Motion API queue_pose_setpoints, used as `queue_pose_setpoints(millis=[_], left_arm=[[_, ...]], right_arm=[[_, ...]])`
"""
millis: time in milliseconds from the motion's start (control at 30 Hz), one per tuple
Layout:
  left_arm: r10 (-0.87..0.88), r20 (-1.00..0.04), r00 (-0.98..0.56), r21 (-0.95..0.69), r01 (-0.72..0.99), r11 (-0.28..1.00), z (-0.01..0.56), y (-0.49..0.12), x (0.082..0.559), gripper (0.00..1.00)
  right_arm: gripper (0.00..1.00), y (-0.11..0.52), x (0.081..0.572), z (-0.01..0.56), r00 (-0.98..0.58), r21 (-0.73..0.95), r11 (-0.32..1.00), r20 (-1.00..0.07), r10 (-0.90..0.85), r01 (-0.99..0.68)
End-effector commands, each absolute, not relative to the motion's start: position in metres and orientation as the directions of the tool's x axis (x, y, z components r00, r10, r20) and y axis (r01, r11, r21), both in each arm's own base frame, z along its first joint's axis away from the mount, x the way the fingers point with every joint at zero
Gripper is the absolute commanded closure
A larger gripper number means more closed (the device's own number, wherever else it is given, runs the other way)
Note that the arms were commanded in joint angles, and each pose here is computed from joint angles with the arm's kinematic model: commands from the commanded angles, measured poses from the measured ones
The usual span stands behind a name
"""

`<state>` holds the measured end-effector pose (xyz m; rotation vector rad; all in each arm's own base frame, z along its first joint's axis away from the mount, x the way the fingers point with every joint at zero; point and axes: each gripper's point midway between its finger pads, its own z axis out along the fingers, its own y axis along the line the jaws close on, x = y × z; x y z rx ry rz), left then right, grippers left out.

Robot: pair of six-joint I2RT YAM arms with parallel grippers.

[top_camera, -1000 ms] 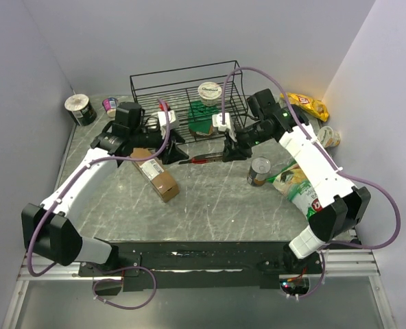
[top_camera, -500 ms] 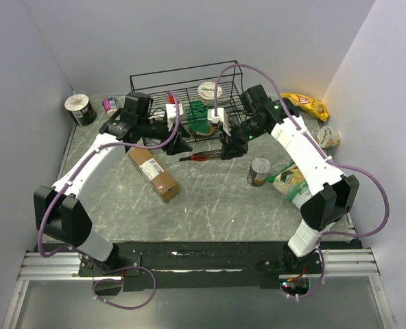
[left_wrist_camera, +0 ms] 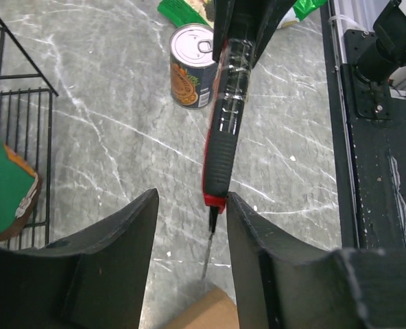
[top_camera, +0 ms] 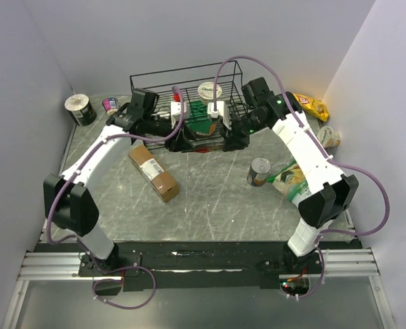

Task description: Unpack the express box

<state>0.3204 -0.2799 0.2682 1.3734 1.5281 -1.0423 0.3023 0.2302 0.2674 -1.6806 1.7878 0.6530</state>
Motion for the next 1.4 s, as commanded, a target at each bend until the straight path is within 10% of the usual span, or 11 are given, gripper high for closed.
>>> queue_pose_setpoints(millis=[0, 500, 867, 1167, 1367], left_arm=[[0.293, -0.956, -0.018, -0.021, 1.000, -0.009, 0.281, -0.291, 0.317, 0.51], [0.327, -0.945, -0.006, -0.025, 0.998, -0.054, 0.268, -0.301, 0.320, 0.63], [0.303, -0.953, -0.027, -0.042, 0.998, -0.045, 0.271, -0.306, 0.322, 0.99], [0.134, -0.984, -0.121, -0.128, 0.991, -0.039, 0.332, -0.308, 0.321, 0.99], [-0.041, -0.956, -0.291, -0.288, 0.955, -0.077, 0.378, -0.316, 0.318, 0.99]], right_arm=[[1.00, 0.239, 0.311, 0.281, 0.013, -0.084, 0.070, -0.728, -0.686, -0.994], [1.00, 0.256, 0.326, 0.304, 0.008, -0.090, 0.101, -0.783, -0.622, -0.991], [1.00, 0.258, 0.338, 0.319, -0.040, -0.068, 0.172, -0.830, -0.557, -0.983], [0.01, 0.204, 0.368, 0.405, -0.264, 0.207, 0.391, -0.960, -0.097, -0.897], [0.01, 0.194, 0.348, 0.429, -0.237, 0.235, 0.280, -0.971, 0.027, -0.931]])
